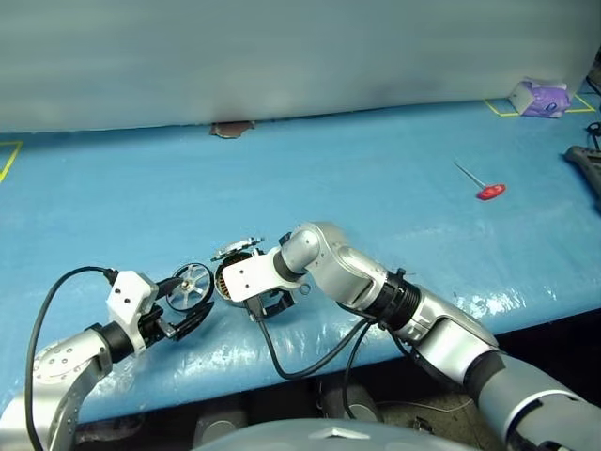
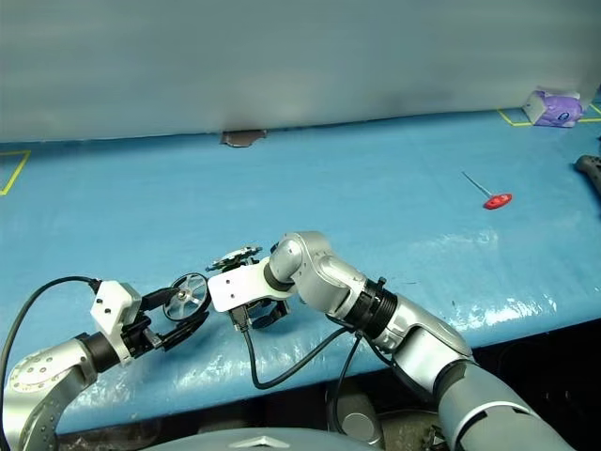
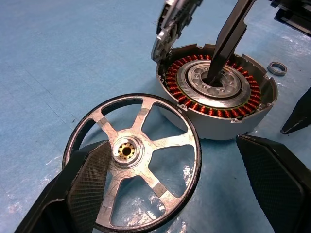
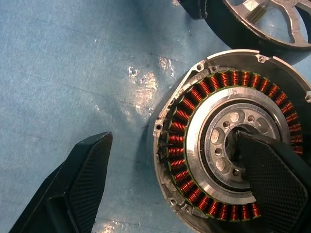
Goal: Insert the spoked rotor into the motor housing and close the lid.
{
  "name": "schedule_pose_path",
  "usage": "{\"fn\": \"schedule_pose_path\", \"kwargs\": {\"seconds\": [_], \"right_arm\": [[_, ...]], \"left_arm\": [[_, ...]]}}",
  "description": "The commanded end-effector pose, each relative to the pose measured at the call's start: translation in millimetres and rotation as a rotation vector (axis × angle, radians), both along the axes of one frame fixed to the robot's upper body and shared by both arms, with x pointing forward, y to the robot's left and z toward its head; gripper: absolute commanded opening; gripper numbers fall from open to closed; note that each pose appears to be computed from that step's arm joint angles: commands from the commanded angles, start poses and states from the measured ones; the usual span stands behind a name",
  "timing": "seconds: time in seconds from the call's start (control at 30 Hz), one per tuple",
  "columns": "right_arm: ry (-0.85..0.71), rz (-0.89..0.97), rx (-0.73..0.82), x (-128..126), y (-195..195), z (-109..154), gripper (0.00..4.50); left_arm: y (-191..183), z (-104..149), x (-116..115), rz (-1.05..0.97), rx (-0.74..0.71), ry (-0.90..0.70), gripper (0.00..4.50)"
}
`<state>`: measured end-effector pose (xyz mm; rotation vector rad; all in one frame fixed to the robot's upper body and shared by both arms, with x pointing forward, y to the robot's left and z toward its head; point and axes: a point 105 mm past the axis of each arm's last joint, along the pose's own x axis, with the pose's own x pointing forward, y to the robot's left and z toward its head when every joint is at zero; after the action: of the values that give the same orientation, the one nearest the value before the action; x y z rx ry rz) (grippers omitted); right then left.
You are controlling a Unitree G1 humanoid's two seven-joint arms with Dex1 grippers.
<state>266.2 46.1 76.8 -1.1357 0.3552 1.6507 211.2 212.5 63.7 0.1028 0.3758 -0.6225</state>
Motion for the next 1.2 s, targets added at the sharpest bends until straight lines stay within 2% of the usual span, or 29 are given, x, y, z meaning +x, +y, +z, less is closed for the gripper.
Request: {"fn": "schedule_pose_path", "kwargs": {"seconds": [0.03,0.37,0.5,0.67,0.73,0.8,0.9,1.03,1.2], "right_arm": [[-0.037,-0.019,0.036,5.5,-4.5,17.0,4.32],[-0.06,-0.043,0.12,2.9,-12.2,42.2,4.32],[0.061,-0.149,0.326,-7.9,-28.5,66.5,4.32],[0.205,-0.35,0.607,-22.7,-70.6,75.5,4.32],[0.213,-0.473,0.666,-24.5,-86.3,64.9,4.32],[0.18,-0.573,0.655,-27.4,-101.3,43.7,4.32],[0.203,-0.7,0.698,-31.5,-107.1,17.2,4.32],[0.162,-0.812,0.822,-23.2,-103.1,9.3,4.32],[0.075,-0.923,0.903,-9.5,-104.0,-0.6,4.32]], "left_arm": [[-2.6,4.4,1.3,-0.021,-0.006,-0.019,4.5],[-3.4,5.7,4.0,-0.04,-0.007,-0.018,4.5],[-3.1,8.7,4.8,-0.04,-0.004,-0.028,4.5],[-1.2,11.8,2.8,-0.034,0.008,-0.04,4.5],[-1.0,12.8,2.5,-0.033,0.009,-0.043,4.5],[-1.2,13.1,2.4,-0.036,0.009,-0.043,4.5],[-1.9,12.7,3.1,-0.041,0.009,-0.036,4.5],[-1.7,14.0,4.6,-0.045,0.009,-0.036,4.5],[-0.9,15.6,4.1,-0.043,0.012,-0.035,4.5]]}}
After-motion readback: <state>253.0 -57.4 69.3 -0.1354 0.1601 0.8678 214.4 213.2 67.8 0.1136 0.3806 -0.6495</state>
